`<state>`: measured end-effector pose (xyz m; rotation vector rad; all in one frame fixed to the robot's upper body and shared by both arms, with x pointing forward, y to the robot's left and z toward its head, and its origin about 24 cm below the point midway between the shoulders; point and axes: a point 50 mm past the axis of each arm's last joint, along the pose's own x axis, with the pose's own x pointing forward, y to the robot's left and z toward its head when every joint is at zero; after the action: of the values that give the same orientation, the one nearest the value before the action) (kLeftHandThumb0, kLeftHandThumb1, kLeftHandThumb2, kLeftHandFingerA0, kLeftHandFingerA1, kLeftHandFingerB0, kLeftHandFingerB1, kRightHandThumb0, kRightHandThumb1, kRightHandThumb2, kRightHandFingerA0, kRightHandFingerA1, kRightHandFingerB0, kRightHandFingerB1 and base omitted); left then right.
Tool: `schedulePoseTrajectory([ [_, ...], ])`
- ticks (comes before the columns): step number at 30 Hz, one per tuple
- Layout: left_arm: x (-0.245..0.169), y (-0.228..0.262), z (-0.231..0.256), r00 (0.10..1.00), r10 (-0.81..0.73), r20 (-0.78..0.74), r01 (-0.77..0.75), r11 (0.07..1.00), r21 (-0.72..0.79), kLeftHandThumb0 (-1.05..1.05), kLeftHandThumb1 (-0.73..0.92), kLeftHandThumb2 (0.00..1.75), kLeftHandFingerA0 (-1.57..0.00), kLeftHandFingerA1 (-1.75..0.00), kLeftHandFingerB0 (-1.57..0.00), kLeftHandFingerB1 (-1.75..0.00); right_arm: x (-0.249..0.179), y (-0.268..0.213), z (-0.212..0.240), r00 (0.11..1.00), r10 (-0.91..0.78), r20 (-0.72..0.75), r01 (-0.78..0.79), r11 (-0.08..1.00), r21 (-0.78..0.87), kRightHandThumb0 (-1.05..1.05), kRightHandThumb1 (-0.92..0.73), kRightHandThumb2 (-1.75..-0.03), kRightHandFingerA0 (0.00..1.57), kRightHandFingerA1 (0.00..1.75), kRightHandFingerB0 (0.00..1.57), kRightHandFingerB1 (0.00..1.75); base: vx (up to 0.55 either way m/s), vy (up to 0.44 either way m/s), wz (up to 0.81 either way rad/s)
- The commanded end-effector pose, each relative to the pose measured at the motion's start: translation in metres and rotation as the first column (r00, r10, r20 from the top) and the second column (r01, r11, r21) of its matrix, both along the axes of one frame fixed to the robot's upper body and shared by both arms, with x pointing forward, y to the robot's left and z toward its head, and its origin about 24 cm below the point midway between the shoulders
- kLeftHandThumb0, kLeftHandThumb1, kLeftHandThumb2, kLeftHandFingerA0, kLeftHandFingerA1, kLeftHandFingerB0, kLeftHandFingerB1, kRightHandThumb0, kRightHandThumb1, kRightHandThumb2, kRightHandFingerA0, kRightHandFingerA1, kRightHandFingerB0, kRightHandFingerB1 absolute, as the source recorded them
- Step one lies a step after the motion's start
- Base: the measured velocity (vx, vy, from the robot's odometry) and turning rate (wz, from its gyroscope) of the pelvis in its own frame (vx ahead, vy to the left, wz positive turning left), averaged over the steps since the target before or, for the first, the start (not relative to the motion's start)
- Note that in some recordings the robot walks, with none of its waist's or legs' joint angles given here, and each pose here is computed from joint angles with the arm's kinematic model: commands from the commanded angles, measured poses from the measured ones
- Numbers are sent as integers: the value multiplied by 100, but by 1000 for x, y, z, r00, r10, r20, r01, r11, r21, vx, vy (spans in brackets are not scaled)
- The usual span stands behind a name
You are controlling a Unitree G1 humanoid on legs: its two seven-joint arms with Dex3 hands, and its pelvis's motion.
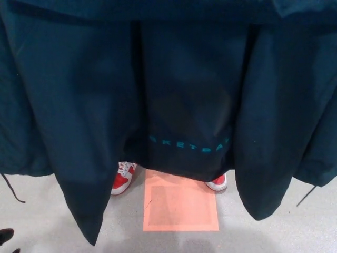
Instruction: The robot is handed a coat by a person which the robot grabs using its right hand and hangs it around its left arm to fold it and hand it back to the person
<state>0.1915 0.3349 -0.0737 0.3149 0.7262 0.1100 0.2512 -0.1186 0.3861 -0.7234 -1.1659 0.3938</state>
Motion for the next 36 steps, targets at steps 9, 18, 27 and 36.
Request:
schedulePoseTrajectory([
  [9, -10, 4, 0, 999, -32, 10, 31, 999, 18, -33, 59, 112, 0, -48, 0, -46, 120, 33, -46, 659, -533, -530, 1, 706, -708, -95, -77, -111, 0, 9, 1, 14, 0, 0, 0],
  [18, -14, 4, -3, 1000, -8, -9, 8, 1000, 4, -35, 55, 110, 0, -48, 0, -47, 137, 45, -72, 564, -599, -569, -170, 590, -789, -80, -83, -65, 8, 26, 13, 27, 0, 0, 0],
  [27, -12, 3, -3, 1000, -12, -5, 11, 1000, -16, -35, 58, 111, 0, -47, 0, -47, 144, 33, -79, 461, -612, -643, -230, 617, -752, -86, -65, -101, 0, 13, 6, 19, 0, 0, 0],
  [36, -13, 3, -3, 1000, -26, -4, 26, 999, -21, -66, 88, 66, -21, -32, -21, -31, 148, 31, -93, 440, -717, -541, -261, 475, -841, -82, -62, -101, 0, 18, 6, 24, 0, 0, 0],
])
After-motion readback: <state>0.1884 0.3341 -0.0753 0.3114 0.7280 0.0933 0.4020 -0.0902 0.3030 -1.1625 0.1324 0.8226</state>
